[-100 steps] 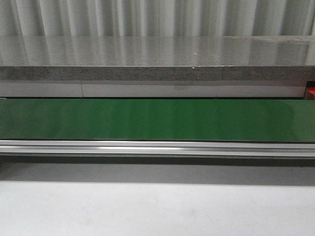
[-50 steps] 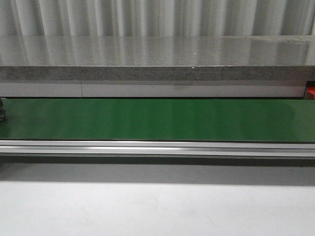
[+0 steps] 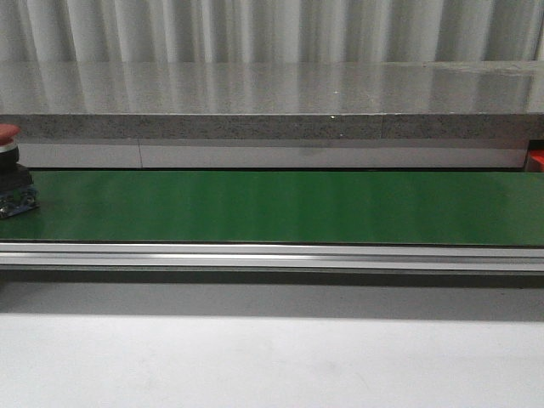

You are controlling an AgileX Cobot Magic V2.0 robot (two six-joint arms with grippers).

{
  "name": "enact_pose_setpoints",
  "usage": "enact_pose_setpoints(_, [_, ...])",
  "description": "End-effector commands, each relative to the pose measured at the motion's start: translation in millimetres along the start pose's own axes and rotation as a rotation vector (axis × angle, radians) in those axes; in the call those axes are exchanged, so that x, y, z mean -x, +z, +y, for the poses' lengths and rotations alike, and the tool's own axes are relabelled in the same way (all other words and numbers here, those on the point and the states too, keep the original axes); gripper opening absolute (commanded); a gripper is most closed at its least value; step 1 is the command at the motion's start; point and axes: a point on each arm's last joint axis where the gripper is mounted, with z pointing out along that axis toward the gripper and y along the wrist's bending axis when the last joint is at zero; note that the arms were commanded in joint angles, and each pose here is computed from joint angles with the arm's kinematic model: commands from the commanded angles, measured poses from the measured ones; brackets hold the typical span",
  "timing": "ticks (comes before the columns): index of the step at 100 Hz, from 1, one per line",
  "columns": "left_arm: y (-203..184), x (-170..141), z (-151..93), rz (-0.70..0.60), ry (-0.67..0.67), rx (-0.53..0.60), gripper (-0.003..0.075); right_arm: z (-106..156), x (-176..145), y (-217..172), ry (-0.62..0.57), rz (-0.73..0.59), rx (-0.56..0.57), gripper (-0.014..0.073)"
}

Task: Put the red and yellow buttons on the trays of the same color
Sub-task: 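Set the red button on the belt start and open the left gripper, then carry a grasped yellow button toward the belt with the left gripper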

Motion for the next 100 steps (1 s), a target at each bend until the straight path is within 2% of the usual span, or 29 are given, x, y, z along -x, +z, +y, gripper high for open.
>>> enact_pose_setpoints(1, [-13,15,1,-0.096,0.002,-0.008,0.0590,0,12,-6,-0.011,-0.087,-0.007,-0.0067])
enact_pose_setpoints(7, [-11,14,1,-0.089,0.003,-0.007,0.0561,0,12,-6,-0.011,-0.087,-0.007,-0.0067])
enact_pose_setpoints(14, [-11,14,1,-0.080,0.003,-0.005,0.0472,0,12,-6,-0.011,-0.087,-0.007,-0.0067])
enact_pose_setpoints(19, [-12,13,1,-0.076,0.002,-0.003,0.0372,0,12,-6,-0.011,-0.087,-0.007,-0.0067])
enact_pose_setpoints(31, [-18,13,3,-0.073,0.003,0.001,0.0052,0,12,-6,-0.011,-0.087,-0.007,-0.0067])
enact_pose_setpoints(35, [-24,13,3,-0.085,0.001,0.001,-0.0024,0,12,-6,-0.011,-0.087,-0.007,-0.0067])
enact_pose_setpoints(49, [-64,17,3,-0.190,-0.007,-0.016,-0.0020,0,12,-6,-0.011,-0.087,-0.007,-0.0067])
enact_pose_setpoints(61, [-114,14,-10,-0.325,0.025,-0.072,-0.0020,0,12,-6,-0.011,-0.087,-0.007,-0.0067])
enact_pose_setpoints(78, [-166,3,-53,-0.449,0.192,-0.178,-0.0020,0,12,-6,-0.011,-0.087,-0.007,-0.0067])
enact_pose_setpoints(90, [-176,-4,-85,-0.445,0.318,-0.235,-0.0020,0,12,-6,-0.011,-0.087,-0.007,-0.0067])
enact_pose_setpoints(100, [-171,-9,-105,-0.426,0.386,-0.255,-0.0020,0,12,-6,-0.011,-0.087,-0.007,-0.0067])
